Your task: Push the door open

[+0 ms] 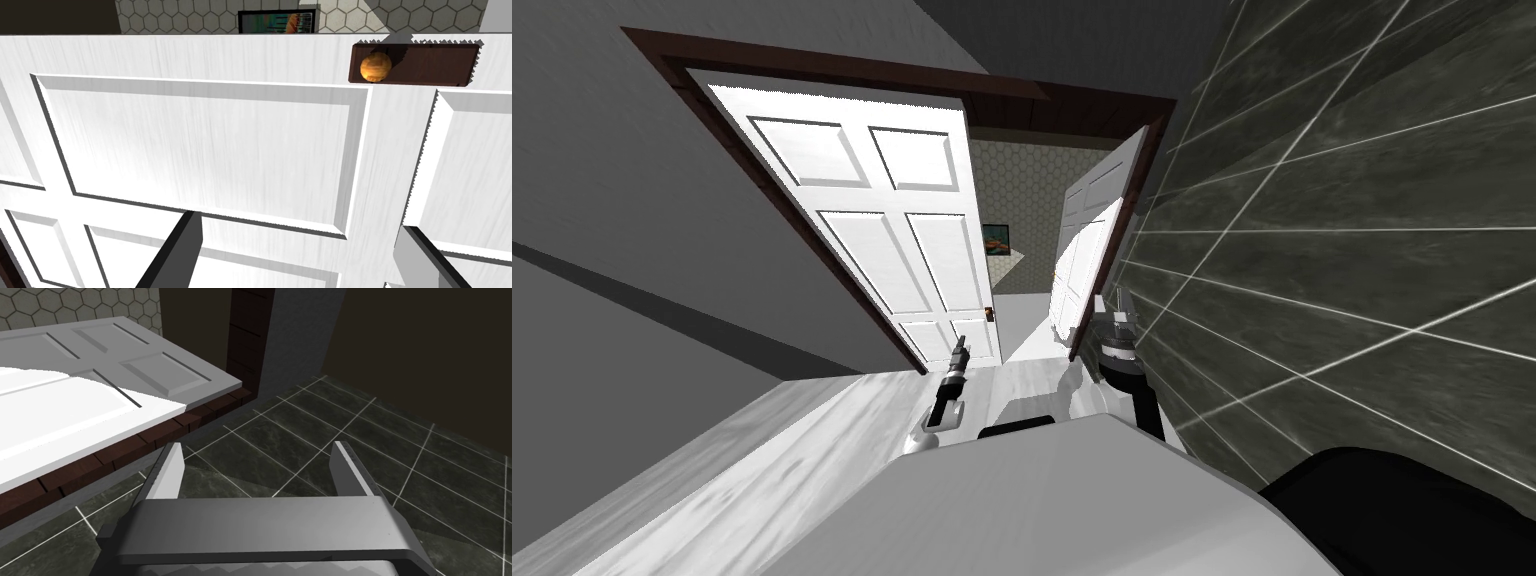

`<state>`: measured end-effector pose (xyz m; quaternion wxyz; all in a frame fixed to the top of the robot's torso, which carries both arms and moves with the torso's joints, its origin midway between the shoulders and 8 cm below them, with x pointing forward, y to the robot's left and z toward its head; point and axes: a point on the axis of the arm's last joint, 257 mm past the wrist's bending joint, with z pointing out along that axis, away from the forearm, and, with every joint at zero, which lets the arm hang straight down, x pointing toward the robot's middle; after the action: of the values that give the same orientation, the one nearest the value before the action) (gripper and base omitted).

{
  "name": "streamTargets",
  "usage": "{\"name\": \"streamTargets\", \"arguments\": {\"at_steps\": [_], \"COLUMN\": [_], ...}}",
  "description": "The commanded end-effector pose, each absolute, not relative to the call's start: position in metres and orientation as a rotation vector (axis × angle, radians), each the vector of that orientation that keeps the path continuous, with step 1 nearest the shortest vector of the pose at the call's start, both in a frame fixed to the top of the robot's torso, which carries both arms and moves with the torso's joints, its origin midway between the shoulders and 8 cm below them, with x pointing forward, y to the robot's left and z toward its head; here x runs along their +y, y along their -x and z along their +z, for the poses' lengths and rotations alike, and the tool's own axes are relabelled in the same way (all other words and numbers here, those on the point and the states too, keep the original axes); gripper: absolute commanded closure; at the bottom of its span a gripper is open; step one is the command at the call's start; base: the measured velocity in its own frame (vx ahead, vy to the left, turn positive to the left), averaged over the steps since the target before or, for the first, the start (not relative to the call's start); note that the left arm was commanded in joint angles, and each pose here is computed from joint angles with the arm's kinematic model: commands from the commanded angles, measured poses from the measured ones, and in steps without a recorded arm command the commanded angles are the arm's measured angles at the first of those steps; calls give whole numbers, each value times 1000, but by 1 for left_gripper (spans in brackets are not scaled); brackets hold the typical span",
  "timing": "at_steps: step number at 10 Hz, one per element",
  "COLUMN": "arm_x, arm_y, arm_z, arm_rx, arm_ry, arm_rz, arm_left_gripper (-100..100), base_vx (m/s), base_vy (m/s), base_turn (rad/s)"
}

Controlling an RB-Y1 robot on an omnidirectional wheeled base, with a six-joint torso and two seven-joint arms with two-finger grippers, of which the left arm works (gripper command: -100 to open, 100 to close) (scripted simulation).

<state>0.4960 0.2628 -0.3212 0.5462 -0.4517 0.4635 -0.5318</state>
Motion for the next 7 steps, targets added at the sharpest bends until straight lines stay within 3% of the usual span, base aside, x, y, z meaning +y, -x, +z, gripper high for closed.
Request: {"name": "streamTargets", "arguments": {"at_steps": [1, 7], "arm_x": [261, 256], "arm_y": [-497, -499], "arm_z": [-330, -358], "arm_rx": [1113, 1160], "arm_ry": [1086, 1134], "arm_rz": [-1255, -1239], "arm_left_gripper": [-100, -100], "base_vx": [102, 97], "base_vy": [-9, -9], "base_turn": [-21, -17]}}
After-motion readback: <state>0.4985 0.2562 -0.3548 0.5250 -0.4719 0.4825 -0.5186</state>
